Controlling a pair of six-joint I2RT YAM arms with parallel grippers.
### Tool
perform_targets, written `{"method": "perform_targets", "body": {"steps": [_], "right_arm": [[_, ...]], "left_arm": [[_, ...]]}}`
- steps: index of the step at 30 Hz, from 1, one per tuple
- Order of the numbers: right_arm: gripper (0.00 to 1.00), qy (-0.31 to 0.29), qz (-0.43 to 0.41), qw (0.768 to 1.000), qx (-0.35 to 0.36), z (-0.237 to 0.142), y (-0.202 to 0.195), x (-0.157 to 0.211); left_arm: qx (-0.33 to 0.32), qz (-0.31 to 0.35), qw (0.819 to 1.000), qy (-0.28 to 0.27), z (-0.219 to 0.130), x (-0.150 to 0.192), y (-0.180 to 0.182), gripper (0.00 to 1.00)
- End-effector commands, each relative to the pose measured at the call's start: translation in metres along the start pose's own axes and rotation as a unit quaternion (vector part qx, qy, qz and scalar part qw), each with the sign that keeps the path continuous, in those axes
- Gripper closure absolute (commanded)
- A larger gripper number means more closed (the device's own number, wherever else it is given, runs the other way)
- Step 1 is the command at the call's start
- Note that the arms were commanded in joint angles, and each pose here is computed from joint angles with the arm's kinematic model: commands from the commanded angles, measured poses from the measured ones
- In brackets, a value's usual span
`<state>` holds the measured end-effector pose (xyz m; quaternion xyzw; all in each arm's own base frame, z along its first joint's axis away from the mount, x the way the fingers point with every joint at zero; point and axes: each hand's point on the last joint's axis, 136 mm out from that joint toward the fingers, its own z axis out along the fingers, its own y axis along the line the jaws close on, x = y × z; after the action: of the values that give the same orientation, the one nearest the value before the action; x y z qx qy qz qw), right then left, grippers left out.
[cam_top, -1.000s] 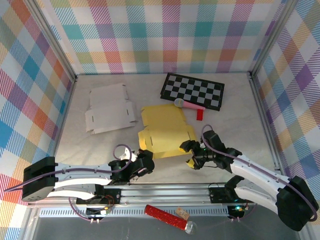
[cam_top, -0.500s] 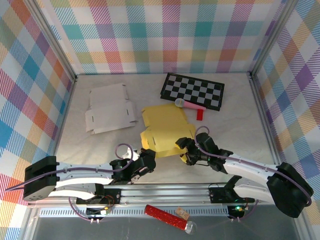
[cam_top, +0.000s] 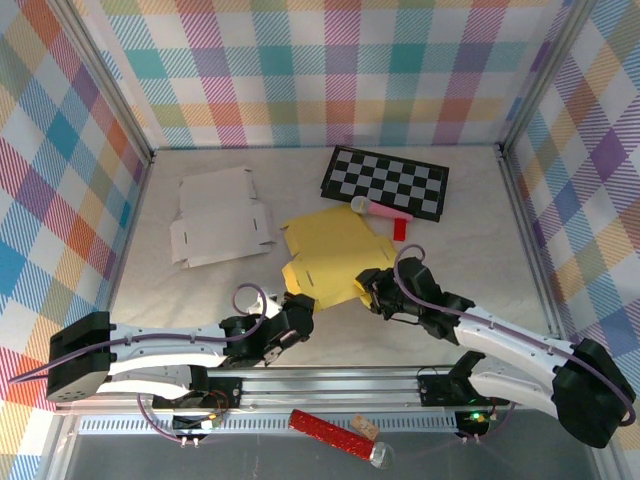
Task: Fold the paper box
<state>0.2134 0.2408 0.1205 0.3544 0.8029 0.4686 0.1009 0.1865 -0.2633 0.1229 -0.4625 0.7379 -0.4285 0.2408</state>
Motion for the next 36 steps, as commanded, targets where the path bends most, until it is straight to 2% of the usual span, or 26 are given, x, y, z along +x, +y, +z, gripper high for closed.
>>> {"method": "perform_targets", "body": {"steps": [1,5,14,15,17,18,19,21,23,28,36], "right_arm": [[0.68,0.001,0.003,1.000,-0.017,-0.009,0.024,0.004],[0.74,0.005,0.002,1.000,-0.008,-0.011,0.026,0.007],[1.00,-0.002,0.003,1.000,0.021,-0.017,0.027,0.006],[1.00,-0.001,0.002,1.000,0.019,-0.017,0.031,0.007],[1.00,0.001,0.001,1.000,0.013,-0.017,0.041,0.008],[1.00,0.004,0.002,1.000,0.007,-0.016,0.048,0.010],[1.00,0.007,0.003,1.000,0.001,-0.015,0.057,0.012],[1.00,0.011,0.002,1.000,-0.008,-0.014,0.074,0.014],[1.00,0.013,0.001,1.000,-0.020,-0.014,0.093,0.016],[1.00,0.013,-0.006,0.998,-0.053,-0.011,0.144,0.015],[1.00,-0.035,-0.069,0.993,-0.091,-0.032,0.232,-0.004]], "left_arm": [[0.013,-0.049,0.999,0.008,-0.004,0.004,-0.013,1.00],[0.014,-0.047,0.999,0.008,-0.004,0.005,-0.015,1.00],[0.018,-0.038,0.999,0.007,-0.008,0.004,-0.022,1.00],[0.017,-0.033,0.999,0.006,-0.012,0.003,-0.026,0.96],[0.004,-0.011,1.000,-0.006,-0.021,-0.003,-0.032,0.56],[-0.001,0.005,1.000,-0.013,-0.029,-0.007,-0.038,0.42],[-0.011,0.031,0.999,-0.025,-0.038,-0.015,-0.042,0.33],[-0.022,0.068,0.997,-0.043,-0.057,-0.028,-0.056,0.23],[-0.039,0.100,0.992,-0.062,-0.074,-0.042,-0.065,0.20],[-0.029,0.159,0.983,-0.089,-0.101,-0.060,-0.095,0.19],[0.033,0.272,0.956,-0.105,-0.130,-0.064,-0.171,0.19]]}}
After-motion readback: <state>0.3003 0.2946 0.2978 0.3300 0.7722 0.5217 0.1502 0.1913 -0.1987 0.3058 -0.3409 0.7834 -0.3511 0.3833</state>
